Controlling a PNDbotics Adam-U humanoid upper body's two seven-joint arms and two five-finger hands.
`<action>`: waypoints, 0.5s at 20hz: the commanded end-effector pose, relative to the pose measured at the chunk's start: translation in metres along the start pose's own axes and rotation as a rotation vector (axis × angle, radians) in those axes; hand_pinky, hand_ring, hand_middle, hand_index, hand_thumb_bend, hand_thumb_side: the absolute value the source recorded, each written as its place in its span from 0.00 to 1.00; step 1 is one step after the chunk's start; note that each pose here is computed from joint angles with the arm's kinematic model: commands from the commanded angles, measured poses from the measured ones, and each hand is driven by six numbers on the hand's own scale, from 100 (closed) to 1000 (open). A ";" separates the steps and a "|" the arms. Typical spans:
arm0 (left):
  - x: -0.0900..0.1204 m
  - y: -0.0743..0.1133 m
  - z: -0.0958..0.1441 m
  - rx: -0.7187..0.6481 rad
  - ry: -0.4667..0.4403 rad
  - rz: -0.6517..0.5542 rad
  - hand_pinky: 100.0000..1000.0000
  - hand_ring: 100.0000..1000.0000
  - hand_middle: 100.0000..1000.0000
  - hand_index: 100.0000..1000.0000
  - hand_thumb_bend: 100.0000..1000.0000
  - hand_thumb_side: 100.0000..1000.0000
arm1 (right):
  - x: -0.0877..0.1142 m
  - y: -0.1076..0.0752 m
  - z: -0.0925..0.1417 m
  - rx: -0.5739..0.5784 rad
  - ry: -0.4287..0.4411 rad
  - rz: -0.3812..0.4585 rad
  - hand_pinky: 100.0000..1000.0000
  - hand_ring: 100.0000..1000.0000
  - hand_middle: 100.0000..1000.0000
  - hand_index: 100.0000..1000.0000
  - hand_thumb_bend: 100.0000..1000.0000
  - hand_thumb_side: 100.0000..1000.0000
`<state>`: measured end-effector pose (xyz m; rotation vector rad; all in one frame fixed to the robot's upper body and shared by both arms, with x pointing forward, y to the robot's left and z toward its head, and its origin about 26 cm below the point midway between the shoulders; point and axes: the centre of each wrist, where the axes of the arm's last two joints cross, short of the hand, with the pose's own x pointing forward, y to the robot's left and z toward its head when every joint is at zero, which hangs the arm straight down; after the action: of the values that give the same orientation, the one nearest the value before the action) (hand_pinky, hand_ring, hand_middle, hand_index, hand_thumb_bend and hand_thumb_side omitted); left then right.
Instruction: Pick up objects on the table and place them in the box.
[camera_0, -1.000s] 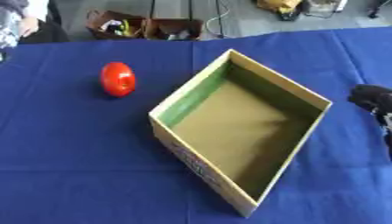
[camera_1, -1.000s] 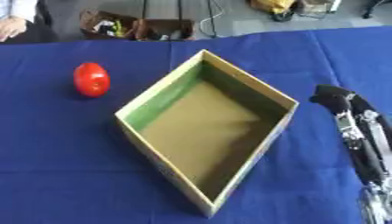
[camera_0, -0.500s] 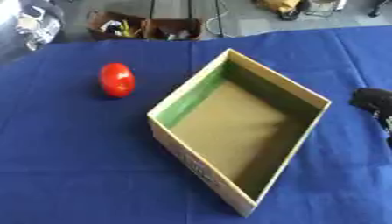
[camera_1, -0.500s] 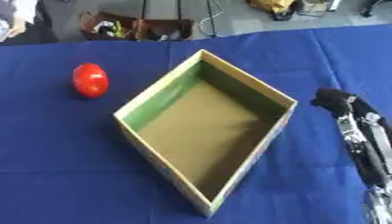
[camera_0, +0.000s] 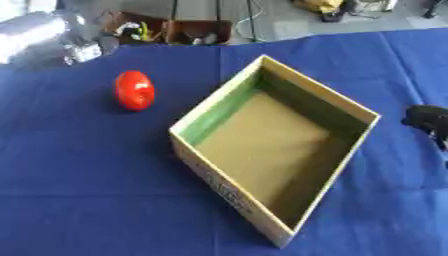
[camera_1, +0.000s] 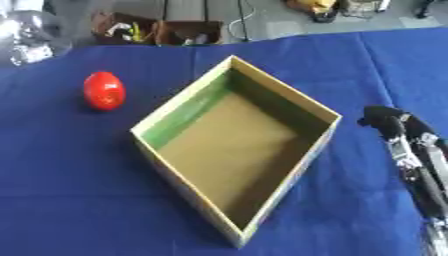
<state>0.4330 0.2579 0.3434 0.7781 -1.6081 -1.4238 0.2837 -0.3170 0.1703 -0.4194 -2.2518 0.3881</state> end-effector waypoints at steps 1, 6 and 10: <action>-0.006 0.011 -0.001 -0.023 0.032 -0.029 0.85 0.90 1.00 1.00 0.49 1.00 | 0.006 -0.005 -0.004 0.019 -0.031 0.036 0.88 0.85 0.59 0.77 0.00 0.85; -0.017 0.013 -0.004 -0.063 0.071 -0.037 0.85 0.91 1.00 1.00 0.51 0.97 | 0.006 -0.006 -0.005 0.022 -0.038 0.048 0.88 0.85 0.59 0.77 0.00 0.84; -0.025 0.016 -0.005 -0.040 0.107 -0.032 0.85 0.90 0.98 1.00 0.51 0.96 | 0.006 -0.006 -0.005 0.027 -0.044 0.061 0.88 0.85 0.58 0.76 0.00 0.85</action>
<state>0.4533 0.2725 0.3393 0.8004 -1.4664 -1.4363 0.2838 -0.3179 0.1717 -0.4399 -2.2580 0.4231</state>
